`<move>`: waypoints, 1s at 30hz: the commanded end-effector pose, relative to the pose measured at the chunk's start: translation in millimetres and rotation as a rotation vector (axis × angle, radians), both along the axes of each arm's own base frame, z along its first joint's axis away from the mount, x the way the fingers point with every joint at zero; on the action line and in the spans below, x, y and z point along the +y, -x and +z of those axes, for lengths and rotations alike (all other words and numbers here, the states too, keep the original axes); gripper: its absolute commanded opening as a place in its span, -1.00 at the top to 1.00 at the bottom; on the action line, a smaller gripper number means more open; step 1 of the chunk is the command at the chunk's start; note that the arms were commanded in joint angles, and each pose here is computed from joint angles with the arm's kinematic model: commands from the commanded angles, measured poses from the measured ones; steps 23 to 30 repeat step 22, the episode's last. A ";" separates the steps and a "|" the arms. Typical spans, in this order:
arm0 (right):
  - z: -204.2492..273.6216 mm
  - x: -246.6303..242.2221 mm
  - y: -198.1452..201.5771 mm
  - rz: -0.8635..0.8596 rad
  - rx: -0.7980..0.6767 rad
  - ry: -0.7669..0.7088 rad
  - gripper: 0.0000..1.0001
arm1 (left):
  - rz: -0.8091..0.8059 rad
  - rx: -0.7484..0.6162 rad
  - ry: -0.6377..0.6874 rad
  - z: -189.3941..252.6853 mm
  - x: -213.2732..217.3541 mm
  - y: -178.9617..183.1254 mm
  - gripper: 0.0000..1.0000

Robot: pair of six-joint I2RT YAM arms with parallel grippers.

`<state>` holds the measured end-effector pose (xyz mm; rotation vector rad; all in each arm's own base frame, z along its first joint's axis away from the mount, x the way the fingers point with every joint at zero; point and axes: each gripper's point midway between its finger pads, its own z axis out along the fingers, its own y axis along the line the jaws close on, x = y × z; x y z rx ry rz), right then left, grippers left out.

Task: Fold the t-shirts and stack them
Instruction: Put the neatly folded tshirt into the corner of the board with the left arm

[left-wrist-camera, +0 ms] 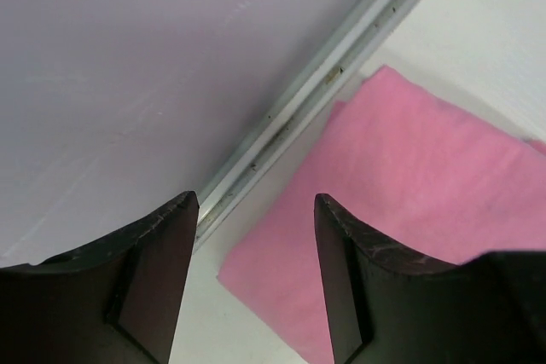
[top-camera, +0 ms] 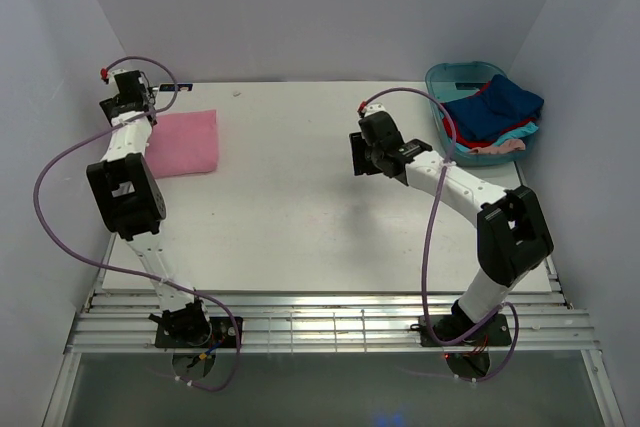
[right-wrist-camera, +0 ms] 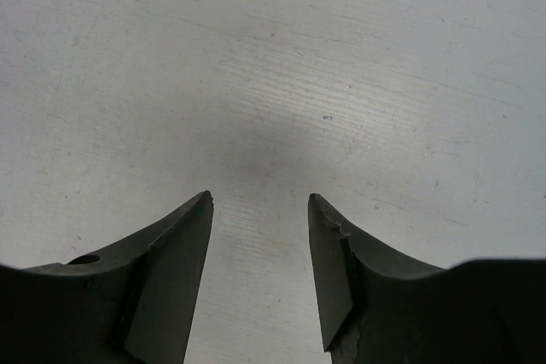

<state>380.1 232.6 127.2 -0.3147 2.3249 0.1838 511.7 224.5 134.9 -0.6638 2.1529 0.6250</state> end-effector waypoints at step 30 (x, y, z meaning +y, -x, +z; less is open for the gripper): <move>105.3 -46.5 20.1 -0.074 -0.215 0.030 -0.06 | -0.607 -0.434 0.378 148.2 -277.7 58.8 -0.34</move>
